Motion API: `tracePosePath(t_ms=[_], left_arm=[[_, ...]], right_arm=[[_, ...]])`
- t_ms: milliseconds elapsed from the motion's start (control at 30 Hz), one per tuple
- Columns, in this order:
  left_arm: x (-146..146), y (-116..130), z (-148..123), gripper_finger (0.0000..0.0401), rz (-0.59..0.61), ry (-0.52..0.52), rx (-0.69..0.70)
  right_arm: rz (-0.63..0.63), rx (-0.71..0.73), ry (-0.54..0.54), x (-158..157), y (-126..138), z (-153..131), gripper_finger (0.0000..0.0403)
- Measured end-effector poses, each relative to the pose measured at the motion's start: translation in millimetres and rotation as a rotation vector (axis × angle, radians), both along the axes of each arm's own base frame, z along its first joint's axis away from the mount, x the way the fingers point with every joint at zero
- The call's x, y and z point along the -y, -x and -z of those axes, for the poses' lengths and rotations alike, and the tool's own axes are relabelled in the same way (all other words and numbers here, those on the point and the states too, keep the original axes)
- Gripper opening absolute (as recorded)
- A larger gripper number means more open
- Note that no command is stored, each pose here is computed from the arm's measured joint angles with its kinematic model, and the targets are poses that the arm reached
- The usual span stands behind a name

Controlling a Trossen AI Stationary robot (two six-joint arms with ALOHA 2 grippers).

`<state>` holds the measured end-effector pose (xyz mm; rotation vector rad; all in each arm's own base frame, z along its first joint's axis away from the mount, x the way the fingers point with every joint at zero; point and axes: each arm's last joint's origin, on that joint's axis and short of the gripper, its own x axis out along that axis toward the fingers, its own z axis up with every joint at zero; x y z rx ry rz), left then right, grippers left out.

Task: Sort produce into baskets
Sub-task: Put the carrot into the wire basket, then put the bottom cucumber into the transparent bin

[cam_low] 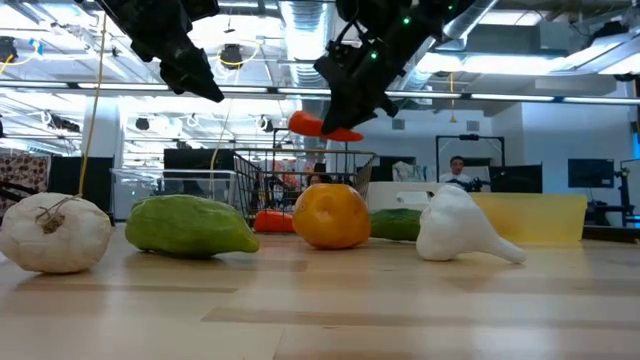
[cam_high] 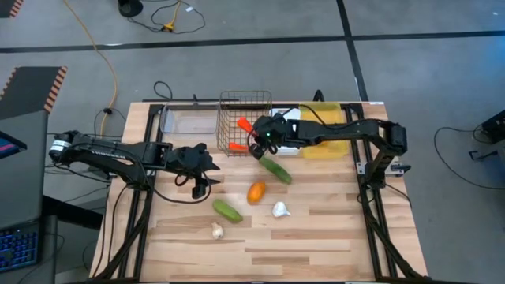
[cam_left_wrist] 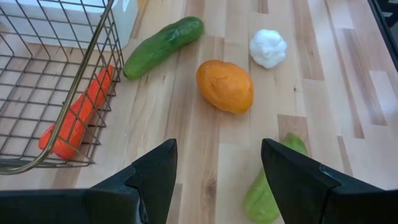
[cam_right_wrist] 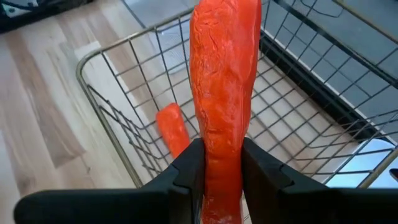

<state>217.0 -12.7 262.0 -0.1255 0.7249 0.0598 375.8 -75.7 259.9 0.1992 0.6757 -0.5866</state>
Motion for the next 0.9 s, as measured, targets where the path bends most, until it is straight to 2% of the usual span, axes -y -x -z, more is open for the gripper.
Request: tracePosePath(t_ms=[133,433,533,767,900], left_arm=[[0.0,0.0,0.0,0.0219,-0.002,0.002,0.000],[0.1,0.1,0.2,0.0219,0.014,-0.010,-0.003],[1.0,0.3,0.3,0.0219,0.036,0.011,-0.006],[4.9,-1.6,1.6,0.0219,0.156,0.071,-0.010],[7.3,-5.5,4.8,0.0219,0.205,0.128,-0.024]], right_arm=[[0.023,0.014,-0.024,2.1,0.4,0.2,0.0113],[-0.065,0.042,-0.134,5.6,0.0,0.5,0.0120],[-0.075,0.044,-0.150,6.2,0.1,0.7,0.0146],[-0.058,0.053,-0.164,7.1,0.2,0.6,0.0239],[-0.056,0.053,-0.167,7.1,0.3,0.7,0.0263]])
